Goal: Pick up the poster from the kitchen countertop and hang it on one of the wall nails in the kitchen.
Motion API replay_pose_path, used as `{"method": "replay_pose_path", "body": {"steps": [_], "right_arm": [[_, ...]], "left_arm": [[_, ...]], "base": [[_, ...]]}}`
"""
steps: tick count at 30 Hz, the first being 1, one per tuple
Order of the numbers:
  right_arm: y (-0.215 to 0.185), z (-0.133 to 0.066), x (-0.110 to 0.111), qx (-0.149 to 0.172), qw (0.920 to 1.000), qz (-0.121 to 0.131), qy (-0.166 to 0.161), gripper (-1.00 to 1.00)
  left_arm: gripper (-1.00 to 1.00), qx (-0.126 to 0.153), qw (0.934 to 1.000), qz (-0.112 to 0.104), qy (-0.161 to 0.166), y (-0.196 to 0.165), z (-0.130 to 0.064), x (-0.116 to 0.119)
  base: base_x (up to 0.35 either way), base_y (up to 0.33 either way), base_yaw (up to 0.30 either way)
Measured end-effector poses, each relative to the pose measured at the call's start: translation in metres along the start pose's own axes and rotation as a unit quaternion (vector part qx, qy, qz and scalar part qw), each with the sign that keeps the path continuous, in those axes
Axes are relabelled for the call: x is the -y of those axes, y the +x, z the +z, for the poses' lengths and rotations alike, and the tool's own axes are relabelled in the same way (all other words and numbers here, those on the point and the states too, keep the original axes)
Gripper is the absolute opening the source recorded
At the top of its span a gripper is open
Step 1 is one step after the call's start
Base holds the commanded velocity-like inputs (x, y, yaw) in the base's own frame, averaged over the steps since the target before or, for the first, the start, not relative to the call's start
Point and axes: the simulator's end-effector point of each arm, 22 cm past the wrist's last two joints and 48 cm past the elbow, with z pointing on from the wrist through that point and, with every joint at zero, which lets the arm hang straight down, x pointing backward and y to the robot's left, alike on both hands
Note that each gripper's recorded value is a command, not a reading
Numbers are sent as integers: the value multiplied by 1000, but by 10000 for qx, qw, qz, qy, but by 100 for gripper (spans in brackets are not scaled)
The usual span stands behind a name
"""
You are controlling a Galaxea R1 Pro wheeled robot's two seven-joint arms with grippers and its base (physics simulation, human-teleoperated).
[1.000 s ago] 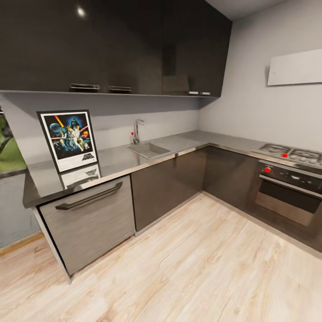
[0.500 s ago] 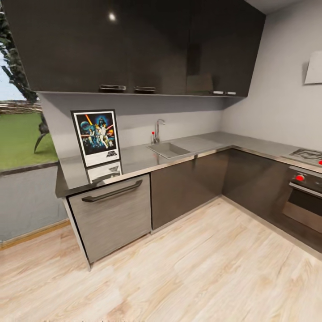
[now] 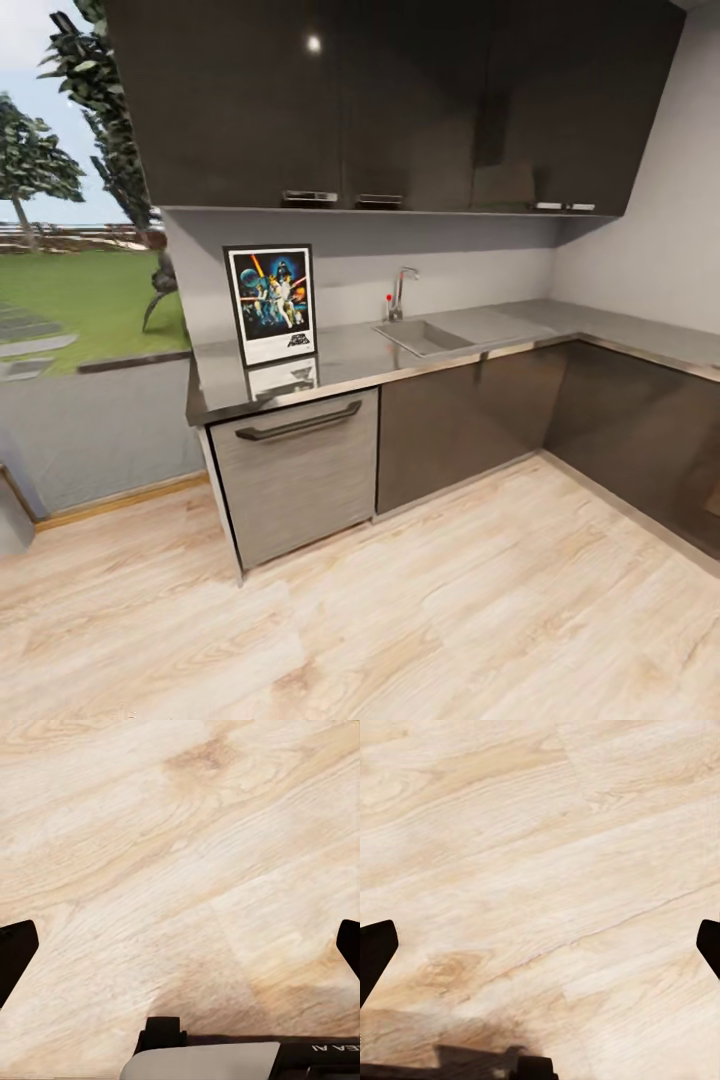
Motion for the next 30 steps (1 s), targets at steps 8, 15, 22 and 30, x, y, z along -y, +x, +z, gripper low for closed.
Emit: {"method": "replay_pose_path", "body": {"steps": [8, 15, 22, 30], "right_arm": [[0, 0, 0, -7, 10000, -15, -16, 100], [1, 0, 5, -5, 10000, -28, 6, 100], [1, 0, 5, -4, 10000, -27, 14, 100], [1, 0, 6, -5, 10000, -26, 23, 100]], "left_arm": [[100, -15, 10000, 1, -4, 1, 0, 0], [100, -17, 10000, 1, -6, 1, 0, 0], [100, -15, 10000, 1, -6, 1, 0, 0], [100, -17, 10000, 0, -7, 1, 0, 0]], "base": [[159, -143, 55], [238, -214, 5], [247, -228, 56], [190, -240, 260]]}}
